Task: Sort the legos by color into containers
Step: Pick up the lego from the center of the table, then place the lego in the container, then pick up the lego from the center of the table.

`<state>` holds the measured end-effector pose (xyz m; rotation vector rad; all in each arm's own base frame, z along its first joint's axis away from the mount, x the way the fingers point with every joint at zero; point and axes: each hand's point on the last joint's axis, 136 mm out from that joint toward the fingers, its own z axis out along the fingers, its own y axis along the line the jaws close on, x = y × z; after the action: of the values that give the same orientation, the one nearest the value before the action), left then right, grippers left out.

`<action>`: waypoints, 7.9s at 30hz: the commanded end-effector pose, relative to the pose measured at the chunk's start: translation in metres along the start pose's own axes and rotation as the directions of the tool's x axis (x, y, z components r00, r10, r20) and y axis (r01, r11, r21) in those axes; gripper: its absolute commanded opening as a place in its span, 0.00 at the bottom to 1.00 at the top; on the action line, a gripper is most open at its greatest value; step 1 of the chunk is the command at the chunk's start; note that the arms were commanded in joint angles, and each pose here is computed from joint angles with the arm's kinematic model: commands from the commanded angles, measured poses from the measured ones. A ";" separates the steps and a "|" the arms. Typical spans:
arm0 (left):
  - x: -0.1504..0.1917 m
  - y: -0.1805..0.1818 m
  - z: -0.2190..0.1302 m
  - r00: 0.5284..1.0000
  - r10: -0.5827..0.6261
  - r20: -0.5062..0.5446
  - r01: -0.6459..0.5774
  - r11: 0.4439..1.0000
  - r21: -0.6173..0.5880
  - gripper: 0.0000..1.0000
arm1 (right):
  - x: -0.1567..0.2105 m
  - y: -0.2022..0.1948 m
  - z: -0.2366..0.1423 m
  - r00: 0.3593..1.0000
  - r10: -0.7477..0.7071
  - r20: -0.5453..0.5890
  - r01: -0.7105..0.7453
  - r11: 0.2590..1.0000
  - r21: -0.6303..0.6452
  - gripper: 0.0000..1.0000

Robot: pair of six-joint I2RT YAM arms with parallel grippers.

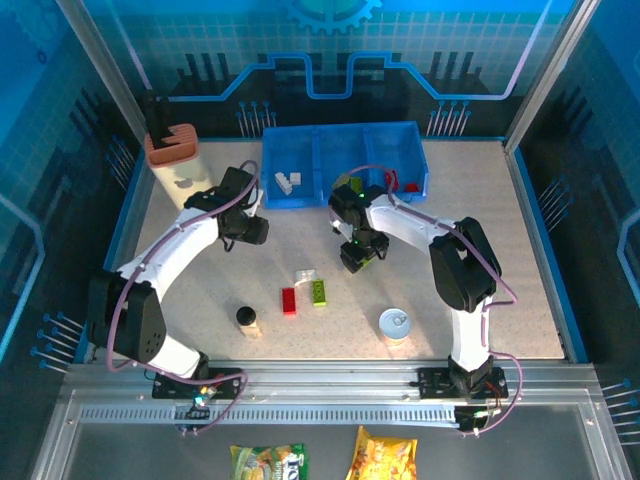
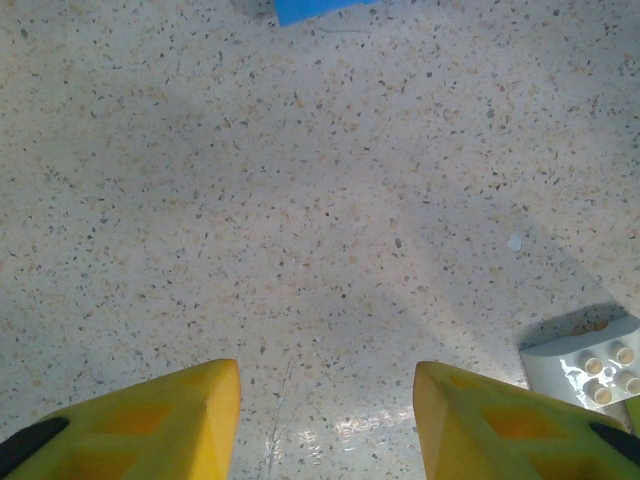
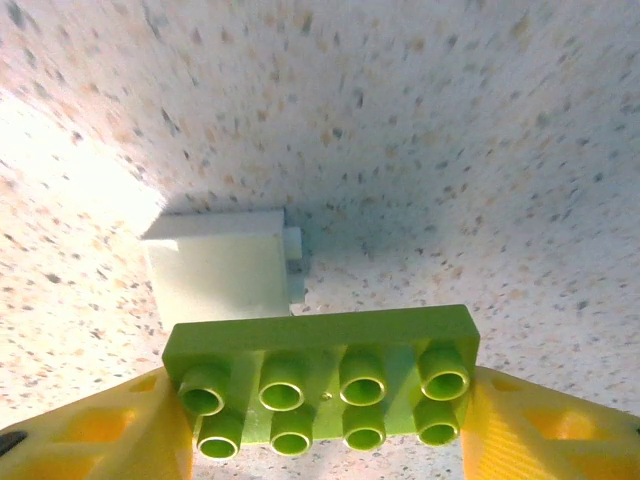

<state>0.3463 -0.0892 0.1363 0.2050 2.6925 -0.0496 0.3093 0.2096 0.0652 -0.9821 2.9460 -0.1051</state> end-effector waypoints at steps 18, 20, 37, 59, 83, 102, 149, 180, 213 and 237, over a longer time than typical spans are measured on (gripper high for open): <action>-0.004 0.000 -0.014 0.999 -0.005 0.051 0.003 1.000 0.027 0.50 | -0.113 -0.049 -0.064 0.937 0.232 0.261 -0.226 0.973 -0.053 0.62; -0.003 0.000 -0.013 0.999 -0.005 0.049 0.004 1.000 0.028 0.51 | -0.123 -0.060 -0.066 0.920 0.275 0.278 -0.266 0.961 -0.069 0.62; -0.004 0.006 -0.012 0.998 -0.018 0.052 0.017 1.000 0.015 0.52 | -0.203 -0.102 -0.057 0.766 0.505 0.399 -0.439 0.863 -0.250 0.62; -0.003 0.008 -0.012 0.998 -0.020 0.061 0.020 1.000 0.005 0.53 | -0.277 -0.153 -0.038 0.559 0.465 0.687 -0.505 0.847 -0.163 0.63; -0.003 0.007 -0.015 0.997 -0.026 0.072 0.025 1.000 0.010 0.53 | -0.268 -0.153 -0.081 0.551 0.386 0.740 -0.474 0.874 -0.103 0.73; -0.005 0.005 -0.017 0.997 -0.026 0.077 0.025 0.999 0.023 0.53 | -0.188 -0.069 -0.093 0.818 0.143 0.557 -0.154 0.988 -0.027 0.70; -0.017 0.064 -0.046 0.959 -0.202 0.202 0.217 0.974 -0.059 0.55 | -0.068 0.155 0.001 0.355 -0.883 0.307 0.920 0.389 0.054 0.60; -0.017 0.064 -0.045 0.956 -0.218 0.196 0.228 0.973 -0.030 0.56 | -0.062 0.139 0.047 0.441 -0.891 0.112 0.896 0.444 0.000 0.52; -0.015 0.065 -0.044 0.957 -0.220 0.189 0.230 0.973 -0.031 0.56 | -0.081 0.131 0.030 0.481 -0.856 0.190 0.864 0.500 0.065 0.27; -0.016 0.065 -0.045 0.955 -0.224 0.195 0.233 0.972 -0.025 0.56 | -0.213 0.078 -0.059 0.431 -0.846 0.314 0.598 0.528 0.603 0.27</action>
<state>0.3544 -0.0245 0.1819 -0.1077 2.5183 -0.0401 0.3945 0.3910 0.0866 -1.9035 1.7252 -0.2503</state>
